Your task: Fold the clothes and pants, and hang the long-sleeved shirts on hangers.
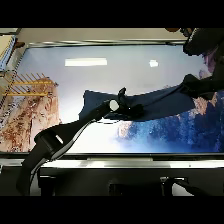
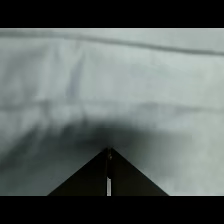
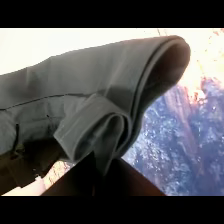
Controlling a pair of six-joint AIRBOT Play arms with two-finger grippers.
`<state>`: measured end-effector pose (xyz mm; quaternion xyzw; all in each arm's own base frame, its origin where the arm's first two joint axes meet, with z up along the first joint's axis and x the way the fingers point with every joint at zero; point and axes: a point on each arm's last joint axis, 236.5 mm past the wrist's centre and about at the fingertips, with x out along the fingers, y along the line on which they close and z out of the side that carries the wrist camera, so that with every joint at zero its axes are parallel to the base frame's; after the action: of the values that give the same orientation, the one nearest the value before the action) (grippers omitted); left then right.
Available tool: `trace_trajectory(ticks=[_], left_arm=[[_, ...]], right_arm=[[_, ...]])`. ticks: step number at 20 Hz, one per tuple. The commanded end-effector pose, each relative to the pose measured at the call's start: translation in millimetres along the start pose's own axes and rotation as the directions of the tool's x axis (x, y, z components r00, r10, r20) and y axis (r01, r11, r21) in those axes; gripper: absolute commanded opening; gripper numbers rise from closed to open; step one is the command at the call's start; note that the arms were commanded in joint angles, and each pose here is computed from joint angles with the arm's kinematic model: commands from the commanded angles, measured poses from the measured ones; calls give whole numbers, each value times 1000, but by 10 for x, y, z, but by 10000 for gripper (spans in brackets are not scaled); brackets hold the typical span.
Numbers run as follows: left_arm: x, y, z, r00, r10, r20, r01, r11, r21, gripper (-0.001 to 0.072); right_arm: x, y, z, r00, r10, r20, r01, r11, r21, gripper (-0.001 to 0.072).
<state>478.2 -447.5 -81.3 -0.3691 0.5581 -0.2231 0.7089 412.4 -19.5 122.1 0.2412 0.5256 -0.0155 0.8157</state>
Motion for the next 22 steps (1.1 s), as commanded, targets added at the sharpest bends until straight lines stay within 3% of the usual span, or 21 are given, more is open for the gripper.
trace_trajectory(ticks=[1,8,14,19,22], left_arm=[[231,-156,-206,999,-42,-28,41,999,-29,15],[344,-335,-443,991,-80,-110,77,997,-30,15],[-601,-174,123,983,-23,-180,40,995,95,15],[-2393,193,1024,969,244,41,-246,933,262,16],[-3667,478,1368,893,392,222,-437,873,218,16]], right_arm=[[-101,43,17,1000,7,28,-7,1000,-5,30],[-139,79,146,996,19,89,-19,1000,-7,30],[-76,385,180,984,155,85,-159,987,34,30],[-27,912,159,957,272,100,-275,961,20,30],[104,1431,14,939,333,88,-334,943,-7,30]])
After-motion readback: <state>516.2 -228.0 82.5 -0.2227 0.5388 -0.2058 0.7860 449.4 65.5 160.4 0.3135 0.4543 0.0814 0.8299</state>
